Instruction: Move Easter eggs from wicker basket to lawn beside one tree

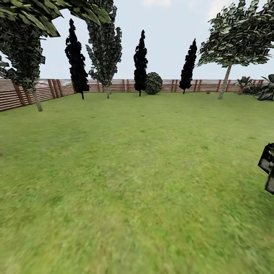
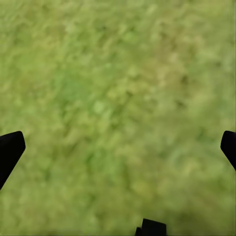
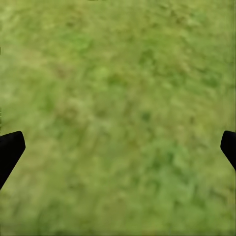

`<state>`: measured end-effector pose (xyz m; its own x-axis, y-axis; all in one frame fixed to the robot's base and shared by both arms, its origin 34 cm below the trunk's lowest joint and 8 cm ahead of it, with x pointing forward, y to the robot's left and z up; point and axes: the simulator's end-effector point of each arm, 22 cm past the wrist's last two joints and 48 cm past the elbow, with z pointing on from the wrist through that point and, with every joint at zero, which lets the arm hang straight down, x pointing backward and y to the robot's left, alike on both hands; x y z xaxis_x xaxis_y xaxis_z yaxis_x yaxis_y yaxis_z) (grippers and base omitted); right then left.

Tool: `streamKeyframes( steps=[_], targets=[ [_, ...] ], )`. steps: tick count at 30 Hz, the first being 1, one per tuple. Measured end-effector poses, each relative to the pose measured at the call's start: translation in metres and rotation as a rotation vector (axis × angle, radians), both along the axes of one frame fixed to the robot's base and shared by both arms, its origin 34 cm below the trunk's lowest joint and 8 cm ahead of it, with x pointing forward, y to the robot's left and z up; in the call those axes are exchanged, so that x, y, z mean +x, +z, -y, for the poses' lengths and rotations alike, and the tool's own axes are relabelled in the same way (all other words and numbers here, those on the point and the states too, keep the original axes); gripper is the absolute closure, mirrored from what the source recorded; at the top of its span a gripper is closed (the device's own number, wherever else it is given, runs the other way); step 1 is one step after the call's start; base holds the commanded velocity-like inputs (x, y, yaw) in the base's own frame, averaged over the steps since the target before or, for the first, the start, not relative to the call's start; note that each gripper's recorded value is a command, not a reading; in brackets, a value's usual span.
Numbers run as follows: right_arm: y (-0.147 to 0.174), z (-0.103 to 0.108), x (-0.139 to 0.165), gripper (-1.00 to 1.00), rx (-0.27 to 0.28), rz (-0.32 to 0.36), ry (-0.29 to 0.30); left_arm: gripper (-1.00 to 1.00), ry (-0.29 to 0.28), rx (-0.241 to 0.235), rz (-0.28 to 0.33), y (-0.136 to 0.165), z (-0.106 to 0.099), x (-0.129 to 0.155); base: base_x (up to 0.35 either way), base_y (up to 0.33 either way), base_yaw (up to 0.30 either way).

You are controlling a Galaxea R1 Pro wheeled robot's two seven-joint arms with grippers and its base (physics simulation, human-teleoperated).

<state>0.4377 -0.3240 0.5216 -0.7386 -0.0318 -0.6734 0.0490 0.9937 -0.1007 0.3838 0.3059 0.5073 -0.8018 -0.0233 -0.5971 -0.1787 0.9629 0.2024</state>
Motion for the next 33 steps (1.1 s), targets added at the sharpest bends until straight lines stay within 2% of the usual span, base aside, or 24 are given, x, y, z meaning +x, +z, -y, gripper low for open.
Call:
streamKeyframes(
  steps=[13, 33],
  targets=[
    [0.022, 0.004, 0.001, -1.00, 0.011, 0.009, -0.036, -1.00, -0.012, -0.005, 0.001, 0.021, 0.007, 0.001, 0.000, 0.000, 0.000],
    [0.052, 0.003, 0.000, -1.00, 0.013, 0.008, -0.039, -1.00, -0.007, -0.003, 0.002, 0.051, 0.005, 0.000, 0.000, 0.000, 0.000]
  ],
)
